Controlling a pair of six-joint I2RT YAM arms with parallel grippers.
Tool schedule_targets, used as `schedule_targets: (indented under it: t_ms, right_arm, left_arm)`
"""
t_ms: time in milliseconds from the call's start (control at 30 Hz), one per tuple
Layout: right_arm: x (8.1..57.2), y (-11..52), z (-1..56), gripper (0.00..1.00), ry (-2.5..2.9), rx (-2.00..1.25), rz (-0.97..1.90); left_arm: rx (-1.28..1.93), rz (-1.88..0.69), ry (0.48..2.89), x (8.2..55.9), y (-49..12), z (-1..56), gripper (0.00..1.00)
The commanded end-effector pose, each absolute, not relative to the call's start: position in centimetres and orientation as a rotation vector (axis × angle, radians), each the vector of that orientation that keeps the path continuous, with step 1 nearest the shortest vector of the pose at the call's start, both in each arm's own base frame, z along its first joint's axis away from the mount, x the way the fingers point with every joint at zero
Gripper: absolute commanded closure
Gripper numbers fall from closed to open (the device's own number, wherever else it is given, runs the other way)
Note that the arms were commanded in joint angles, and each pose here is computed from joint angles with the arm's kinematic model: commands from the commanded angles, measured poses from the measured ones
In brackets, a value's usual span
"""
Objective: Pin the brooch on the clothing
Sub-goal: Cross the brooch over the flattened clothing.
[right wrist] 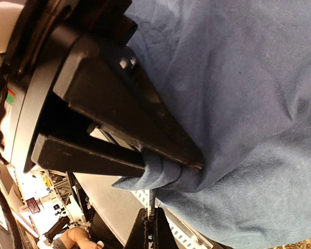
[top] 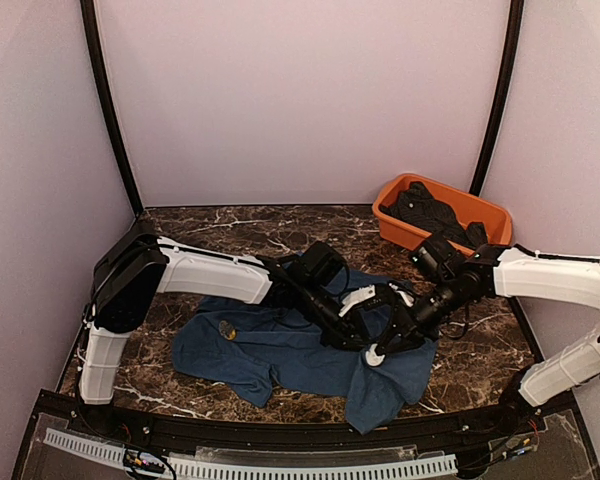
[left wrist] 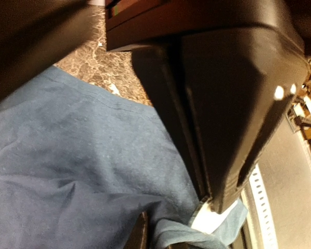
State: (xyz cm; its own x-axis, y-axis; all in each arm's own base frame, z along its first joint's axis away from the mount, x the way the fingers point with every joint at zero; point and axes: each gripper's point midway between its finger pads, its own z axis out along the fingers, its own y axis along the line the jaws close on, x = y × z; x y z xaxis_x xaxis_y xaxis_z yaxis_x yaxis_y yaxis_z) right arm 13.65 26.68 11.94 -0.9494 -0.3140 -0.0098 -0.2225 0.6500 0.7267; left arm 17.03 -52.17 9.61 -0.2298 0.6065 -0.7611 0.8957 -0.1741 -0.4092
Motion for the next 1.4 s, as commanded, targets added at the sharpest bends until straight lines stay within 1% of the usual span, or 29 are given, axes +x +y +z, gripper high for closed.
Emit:
schedule_targets:
  t_ms: [0, 33, 67, 167, 200, 267, 300, 400, 467, 733, 933, 1133, 1200, 1300, 1367]
  right_arm:
    - [15.3, 27.8, 13.6, 1.00, -2.749, 0.539, -1.354]
    - [15.3, 27.6, 13.4, 1.00, -2.756, 0.530, -1.346]
    - [15.4, 27.4, 13.2, 1.00, -2.761, 0.521, -1.336]
    - [15.5, 26.8, 13.1, 1.00, -2.778, 0.513, -1.315]
    - [15.6, 26.6, 13.0, 1.00, -2.784, 0.509, -1.308]
    - [15.6, 26.3, 12.8, 1.00, -2.793, 0.503, -1.293]
    - [15.6, 26.1, 12.7, 1.00, -2.800, 0.497, -1.281]
    - [15.6, 25.6, 12.1, 1.00, -2.812, 0.486, -1.251]
    - [15.6, 25.3, 11.7, 1.00, -2.816, 0.474, -1.234]
    - [15.8, 25.0, 11.5, 1.00, -2.830, 0.473, -1.211]
    - [15.9, 25.2, 11.8, 1.00, -2.828, 0.479, -1.223]
    - [15.8, 25.8, 13.2, 1.00, -2.794, 0.496, -1.298]
    - [15.8, 25.9, 13.5, 1.00, -2.787, 0.497, -1.312]
    - [15.8, 25.9, 13.7, 1.00, -2.786, 0.492, -1.312]
    - [15.8, 25.9, 13.9, 1.00, -2.785, 0.493, -1.316]
  left_arm:
    - [1.732, -1.374, 1.664, 15.7, -53.0, 12.6, 0.82]
    - [1.731, -1.375, 1.660, 15.7, -53.0, 12.7, 0.77]
    - [1.730, -1.380, 1.654, 15.7, -53.0, 13.0, 0.75]
    - [1.721, -1.383, 1.645, 15.9, -52.9, 13.5, 0.64]
    - [1.715, -1.388, 1.638, 16.0, -52.9, 13.9, 0.62]
    - [1.704, -1.394, 1.629, 16.2, -52.7, 14.4, 0.56]
    - [1.698, -1.396, 1.628, 16.3, -52.6, 14.6, 0.51]
    - [1.673, -1.424, 1.603, 16.6, -52.2, 15.7, 0.41]
    - [1.654, -1.448, 1.587, 16.8, -52.0, 16.4, 0.32]
    - [1.575, -1.513, 1.560, 18.1, -50.8, 18.5, 0.11]
    - [1.554, -1.558, 1.533, 18.5, -50.5, 19.4, 0.02]
    - [1.597, -1.575, 1.569, 17.6, -50.6, 17.4, 0.01]
    - [1.638, -1.549, 1.576, 17.1, -50.9, 16.7, 0.01]
    - [1.717, -1.440, 1.617, 16.1, -51.2, 14.8, 0.01]
    - [1.725, -1.396, 1.639, 16.2, -51.5, 14.1, 0.01]
